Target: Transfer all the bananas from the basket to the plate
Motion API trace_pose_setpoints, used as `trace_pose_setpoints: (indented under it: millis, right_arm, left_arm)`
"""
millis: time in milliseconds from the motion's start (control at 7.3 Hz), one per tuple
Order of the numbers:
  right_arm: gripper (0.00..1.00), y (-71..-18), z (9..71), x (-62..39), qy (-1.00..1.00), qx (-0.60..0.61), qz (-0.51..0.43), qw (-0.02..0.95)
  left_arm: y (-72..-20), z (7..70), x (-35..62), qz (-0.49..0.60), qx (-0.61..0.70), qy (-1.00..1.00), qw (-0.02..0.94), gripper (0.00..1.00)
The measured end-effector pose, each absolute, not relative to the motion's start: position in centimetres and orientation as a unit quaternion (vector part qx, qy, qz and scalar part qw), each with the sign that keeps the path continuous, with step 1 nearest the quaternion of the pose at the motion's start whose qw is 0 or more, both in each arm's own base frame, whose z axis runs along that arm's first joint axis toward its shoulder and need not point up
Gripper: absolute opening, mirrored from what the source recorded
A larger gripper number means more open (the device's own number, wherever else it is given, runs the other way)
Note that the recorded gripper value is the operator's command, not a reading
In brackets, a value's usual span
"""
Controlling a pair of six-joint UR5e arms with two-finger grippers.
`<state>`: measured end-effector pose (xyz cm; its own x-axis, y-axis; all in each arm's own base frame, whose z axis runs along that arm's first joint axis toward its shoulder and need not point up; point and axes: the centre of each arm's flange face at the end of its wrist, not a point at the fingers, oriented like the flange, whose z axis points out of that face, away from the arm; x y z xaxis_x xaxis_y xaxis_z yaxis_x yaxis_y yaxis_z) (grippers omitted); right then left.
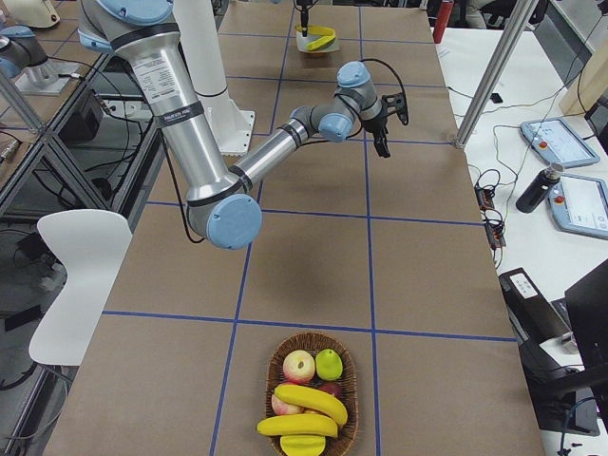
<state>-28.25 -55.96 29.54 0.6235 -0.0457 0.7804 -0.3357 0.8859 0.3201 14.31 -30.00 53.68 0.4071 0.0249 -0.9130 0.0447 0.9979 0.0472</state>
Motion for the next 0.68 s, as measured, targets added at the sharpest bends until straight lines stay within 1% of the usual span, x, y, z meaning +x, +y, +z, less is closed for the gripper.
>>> trace_pose_setpoints:
  millis: [274,411,548,685]
  right_arm:
    - [1.00,-56.7,32.2,-24.9,-0.411,0.223,0.065,0.881]
    - [1.00,-56.7,32.6,-24.4,-0.410,0.222,0.063,0.882]
    - [1.00,-56.7,32.7,-24.3,-0.410,0.222,0.063,0.882]
    - [1.00,-56.7,32.7,-24.1,-0.410,0.223,0.063,0.882]
  left_arm:
    - [-27.3,57.4,12.0,-0.005,0.035,0.503,0.864,0.00]
    - [-27.0,58.9,11.7,-0.011,0.038,0.482,0.875,0.24]
    - [-27.3,60.3,11.9,-0.017,0.042,0.466,0.884,0.41]
    - [-27.9,61.4,12.4,-0.018,0.044,0.458,0.888,0.90]
